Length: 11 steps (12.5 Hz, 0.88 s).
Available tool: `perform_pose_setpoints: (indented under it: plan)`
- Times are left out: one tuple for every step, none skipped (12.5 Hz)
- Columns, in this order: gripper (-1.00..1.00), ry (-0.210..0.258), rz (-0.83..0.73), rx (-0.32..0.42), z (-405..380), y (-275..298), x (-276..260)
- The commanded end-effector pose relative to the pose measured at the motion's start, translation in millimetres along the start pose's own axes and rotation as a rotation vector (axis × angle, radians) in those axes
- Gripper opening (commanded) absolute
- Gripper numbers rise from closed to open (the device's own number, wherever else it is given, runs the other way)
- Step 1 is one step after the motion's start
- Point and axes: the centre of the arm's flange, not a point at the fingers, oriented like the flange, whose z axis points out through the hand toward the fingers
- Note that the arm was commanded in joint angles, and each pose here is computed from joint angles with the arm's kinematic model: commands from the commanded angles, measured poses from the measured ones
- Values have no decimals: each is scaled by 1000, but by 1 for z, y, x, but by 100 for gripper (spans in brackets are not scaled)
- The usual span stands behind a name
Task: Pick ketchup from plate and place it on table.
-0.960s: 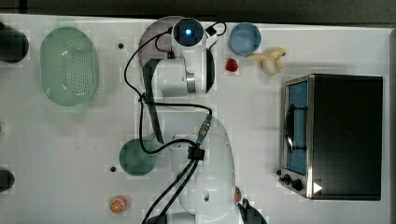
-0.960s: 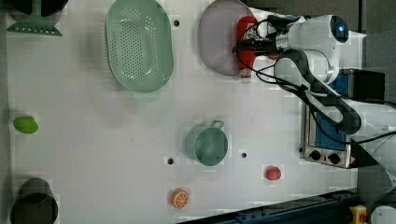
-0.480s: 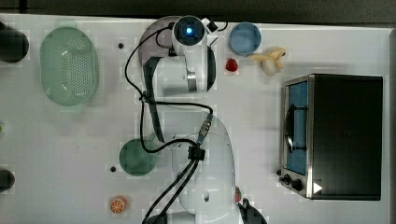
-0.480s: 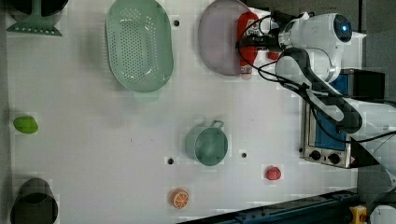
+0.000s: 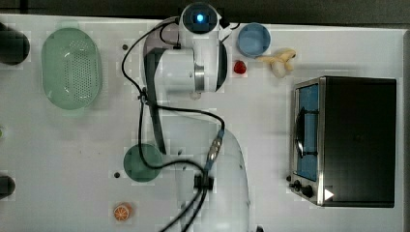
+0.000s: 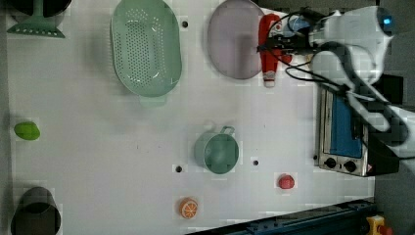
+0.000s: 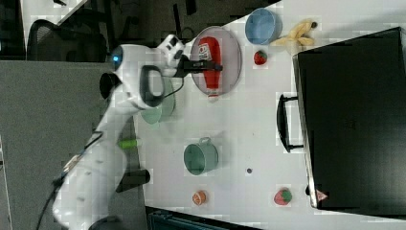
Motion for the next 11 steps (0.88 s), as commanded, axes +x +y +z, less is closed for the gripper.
perform_pose_setpoints:
  plan:
    - [25, 66, 11, 2, -148, 15, -15]
    - [25, 36, 22, -9, -166, 24, -30]
    - [25, 9, 35, -19, -179, 33, -45]
    - [25, -19, 49, -28, -186, 44, -60]
    - [25, -39, 63, -35, -186, 54, -75]
    - [25, -54, 77, -40, -182, 63, -89]
    - [25, -71, 89, -42, -176, 71, -104]
    - [25, -82, 102, -41, -169, 77, -118]
    - [25, -84, 112, -38, -161, 83, -131]
    - [25, -77, 122, -35, -151, 88, -143]
    - [25, -64, 131, -29, -138, 91, -154]
